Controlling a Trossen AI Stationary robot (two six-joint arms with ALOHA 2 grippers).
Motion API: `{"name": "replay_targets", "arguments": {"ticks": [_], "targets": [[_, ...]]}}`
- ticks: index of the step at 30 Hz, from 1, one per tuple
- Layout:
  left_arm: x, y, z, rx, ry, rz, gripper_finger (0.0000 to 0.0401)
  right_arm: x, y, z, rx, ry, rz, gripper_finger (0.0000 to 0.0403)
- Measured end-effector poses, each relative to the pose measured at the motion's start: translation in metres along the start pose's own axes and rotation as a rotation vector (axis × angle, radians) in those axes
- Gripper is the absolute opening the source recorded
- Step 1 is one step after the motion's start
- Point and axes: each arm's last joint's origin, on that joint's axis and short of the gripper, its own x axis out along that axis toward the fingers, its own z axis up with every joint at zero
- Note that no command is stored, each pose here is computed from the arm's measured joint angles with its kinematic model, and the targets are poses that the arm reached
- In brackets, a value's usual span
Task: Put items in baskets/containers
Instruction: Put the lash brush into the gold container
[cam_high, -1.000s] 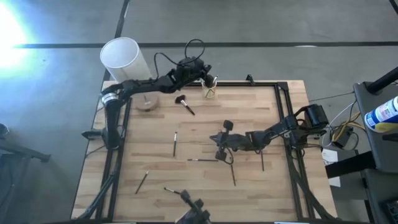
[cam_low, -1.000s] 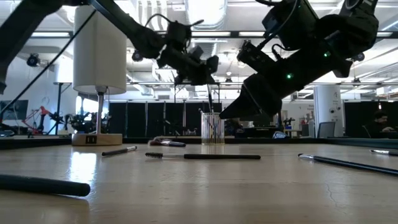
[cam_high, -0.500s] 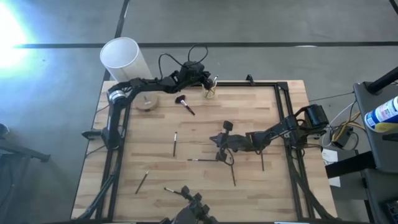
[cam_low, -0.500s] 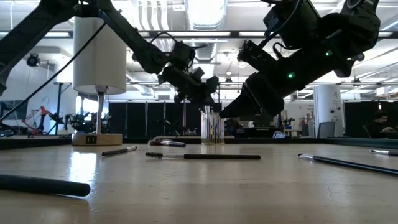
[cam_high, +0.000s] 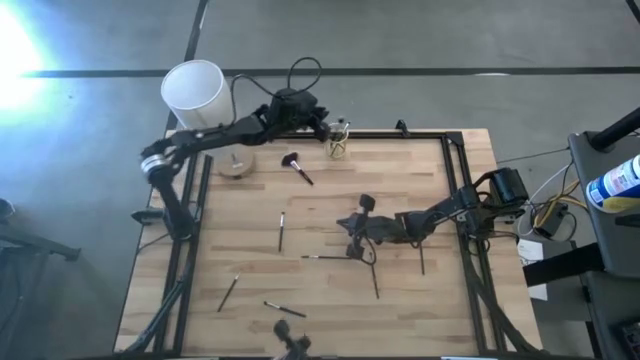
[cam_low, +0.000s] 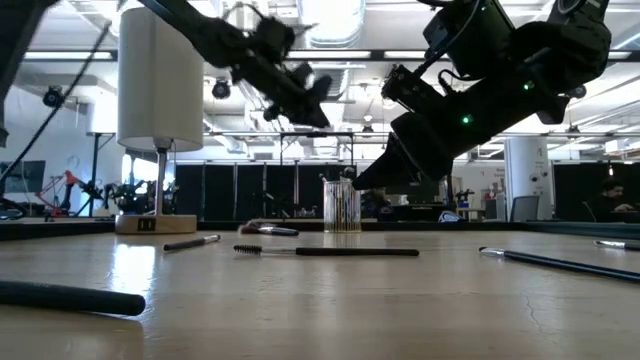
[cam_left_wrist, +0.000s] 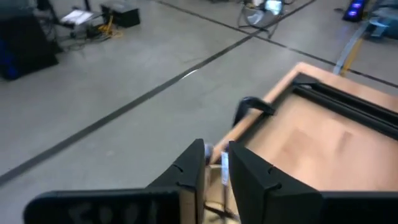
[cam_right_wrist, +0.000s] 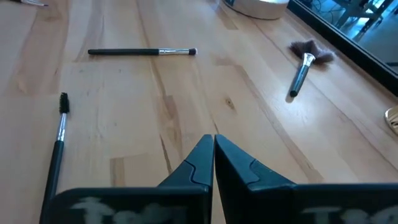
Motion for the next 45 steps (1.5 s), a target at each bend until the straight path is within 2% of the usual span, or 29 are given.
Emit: {"name": "replay_targets", "arguments": {"ticks": [3,5,8,12,18,22,27,31,35,42,45], "targets": [[-0.027,-0.015,-0.009,0.040,-0.002,-0.047,0.0038,0.000,0.000,0.002,-0.018,-0.005,0.002,0.0008],[-0.045,-0.026,-0.025,0.066,-0.004,-0.088,0.0023,0.001,0.001,0.003,-0.021,-0.008,0.002,0.0008],[-0.071,-0.044,-0.054,0.083,-0.076,-0.149,0.0004,0.001,0.001,0.005,0.003,-0.025,-0.037,0.0008],[-0.103,-0.060,-0.099,0.062,-0.186,-0.230,0.0002,-0.007,0.006,0.006,0.026,-0.042,-0.128,0.0008],[-0.140,-0.068,-0.159,0.021,-0.248,-0.361,0.0001,-0.042,0.021,0.009,0.070,-0.004,-0.115,0.0008],[-0.153,-0.066,-0.184,0.021,-0.263,-0.405,0.0000,-0.074,0.023,0.008,0.135,0.072,-0.114,0.0008],[-0.161,-0.061,-0.200,0.026,-0.253,-0.419,0.0000,-0.107,0.020,0.003,0.243,0.175,-0.111,0.0009],[-0.162,-0.060,-0.204,0.043,-0.247,-0.415,0.0000,-0.114,0.019,0.004,0.241,0.196,-0.077,0.0017],[-0.162,-0.060,-0.205,0.048,-0.243,-0.416,0.0000,-0.100,0.021,0.012,0.179,0.153,-0.013,0.0046],[-0.162,-0.059,-0.207,0.056,-0.224,-0.413,0.0000,-0.057,0.017,0.014,0.124,0.162,0.274,0.0104],[-0.161,-0.059,-0.208,0.061,-0.210,-0.411,0.0000,-0.041,0.015,0.010,0.106,0.214,0.305,0.0117]]}}
